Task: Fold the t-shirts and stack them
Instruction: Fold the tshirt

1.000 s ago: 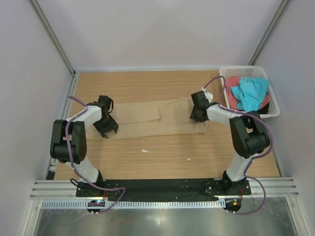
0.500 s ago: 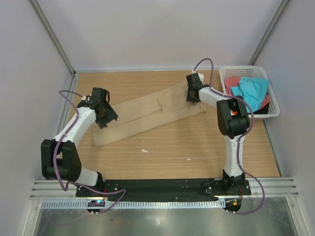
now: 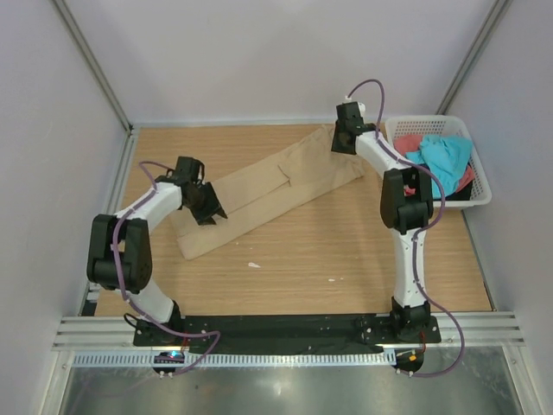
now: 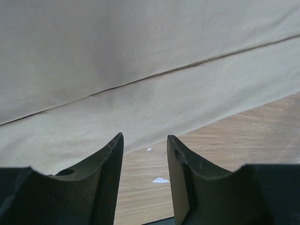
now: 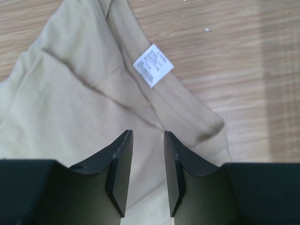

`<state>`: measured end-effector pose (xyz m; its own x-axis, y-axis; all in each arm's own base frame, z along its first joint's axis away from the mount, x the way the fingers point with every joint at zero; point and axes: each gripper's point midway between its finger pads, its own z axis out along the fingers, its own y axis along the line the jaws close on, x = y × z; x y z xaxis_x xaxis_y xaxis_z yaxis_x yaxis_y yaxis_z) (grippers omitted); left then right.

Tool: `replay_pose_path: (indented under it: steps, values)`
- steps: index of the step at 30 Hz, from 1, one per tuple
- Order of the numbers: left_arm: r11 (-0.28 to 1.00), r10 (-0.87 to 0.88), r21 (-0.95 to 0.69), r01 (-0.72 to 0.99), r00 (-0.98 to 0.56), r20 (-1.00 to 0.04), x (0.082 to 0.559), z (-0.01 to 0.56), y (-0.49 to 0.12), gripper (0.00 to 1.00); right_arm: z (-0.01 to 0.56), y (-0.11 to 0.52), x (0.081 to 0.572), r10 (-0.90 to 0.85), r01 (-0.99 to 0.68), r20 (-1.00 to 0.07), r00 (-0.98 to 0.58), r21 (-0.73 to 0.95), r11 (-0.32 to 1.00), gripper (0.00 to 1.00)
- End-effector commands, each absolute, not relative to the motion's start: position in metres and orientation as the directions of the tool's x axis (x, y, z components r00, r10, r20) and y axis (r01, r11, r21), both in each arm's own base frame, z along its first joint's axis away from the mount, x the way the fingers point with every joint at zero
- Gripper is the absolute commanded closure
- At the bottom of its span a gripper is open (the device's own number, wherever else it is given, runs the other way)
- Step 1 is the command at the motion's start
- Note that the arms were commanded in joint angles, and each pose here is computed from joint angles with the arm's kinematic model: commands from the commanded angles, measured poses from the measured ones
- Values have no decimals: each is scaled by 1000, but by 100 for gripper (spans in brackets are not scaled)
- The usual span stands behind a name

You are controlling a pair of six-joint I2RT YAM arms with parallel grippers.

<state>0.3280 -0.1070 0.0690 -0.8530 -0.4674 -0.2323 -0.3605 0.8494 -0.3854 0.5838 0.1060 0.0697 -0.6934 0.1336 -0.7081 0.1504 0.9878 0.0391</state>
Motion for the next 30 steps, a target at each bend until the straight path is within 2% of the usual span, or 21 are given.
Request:
replay_pose_path:
  steps: [1, 5, 9, 13, 18, 20, 30]
  values:
    - [843, -393, -448, -296, -909, -137, 318, 48, -138, 57, 142, 116, 561, 233, 177, -733, -639, 155, 972, 61]
    - [850, -417, -381, -363, -907, -66, 293, 14, -134, 53, 147, 109, 529, 283, 215, -683, -674, 185, 959, 57]
    - [855, -455, -311, -414, -887, -71, 271, 3, -119, 52, 150, 100, 498, 300, 233, -661, -688, 191, 954, 56]
    - [846, -511, -243, -475, -852, -117, 253, 9, -100, 50, 136, 90, 462, 403, 334, -607, -685, 231, 914, 56]
    - [831, -557, -117, -545, -818, -147, 225, 6, -73, 50, 120, 93, 455, 495, 394, -580, -647, 301, 868, 55]
    - [823, -568, -110, -557, -810, -147, 219, 5, -71, 49, 113, 98, 460, 517, 399, -569, -639, 330, 856, 56]
    - [820, -572, -102, -563, -806, -151, 216, 6, -69, 50, 74, 92, 476, 512, 441, -567, -645, 271, 855, 59]
